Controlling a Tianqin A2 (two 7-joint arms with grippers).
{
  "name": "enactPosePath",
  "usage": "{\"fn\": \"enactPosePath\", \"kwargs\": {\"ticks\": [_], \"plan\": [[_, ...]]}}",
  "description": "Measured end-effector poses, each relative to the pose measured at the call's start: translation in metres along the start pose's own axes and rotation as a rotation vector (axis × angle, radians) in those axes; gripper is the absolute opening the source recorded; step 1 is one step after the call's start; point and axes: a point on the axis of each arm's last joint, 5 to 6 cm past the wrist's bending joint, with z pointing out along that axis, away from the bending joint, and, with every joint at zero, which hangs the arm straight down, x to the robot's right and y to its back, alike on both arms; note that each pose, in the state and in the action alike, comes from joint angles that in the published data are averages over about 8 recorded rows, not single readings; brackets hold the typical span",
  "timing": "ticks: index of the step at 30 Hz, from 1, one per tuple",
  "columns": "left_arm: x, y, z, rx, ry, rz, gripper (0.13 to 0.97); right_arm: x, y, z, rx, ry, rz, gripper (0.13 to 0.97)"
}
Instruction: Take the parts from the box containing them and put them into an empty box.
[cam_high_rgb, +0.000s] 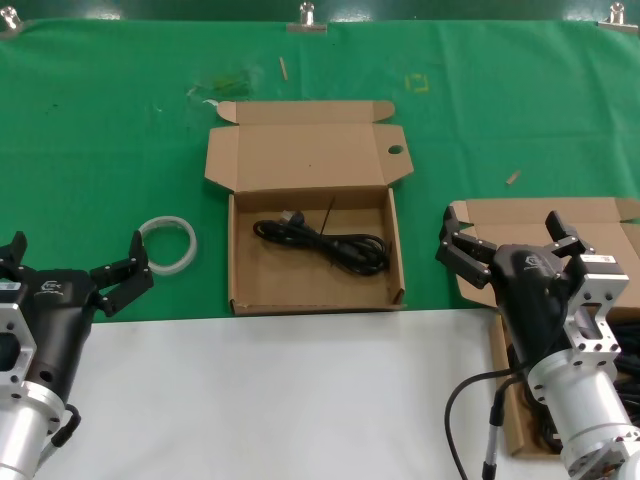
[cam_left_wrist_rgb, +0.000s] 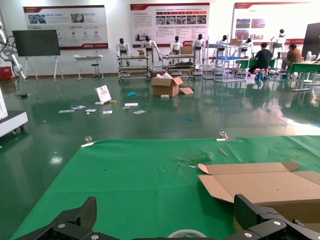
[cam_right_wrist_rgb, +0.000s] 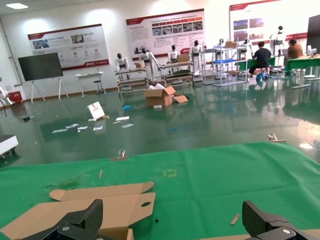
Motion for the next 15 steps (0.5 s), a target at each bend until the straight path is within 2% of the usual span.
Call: {"fn": "enactPosePath", "kwargs": {"ticks": [15], "plan": [[0.0, 0.0, 0.0, 0.0, 0.0, 0.0, 0.965, 0.0008, -0.0002, -0.0008, 0.001, 0.001, 0.003, 0.966]]}}
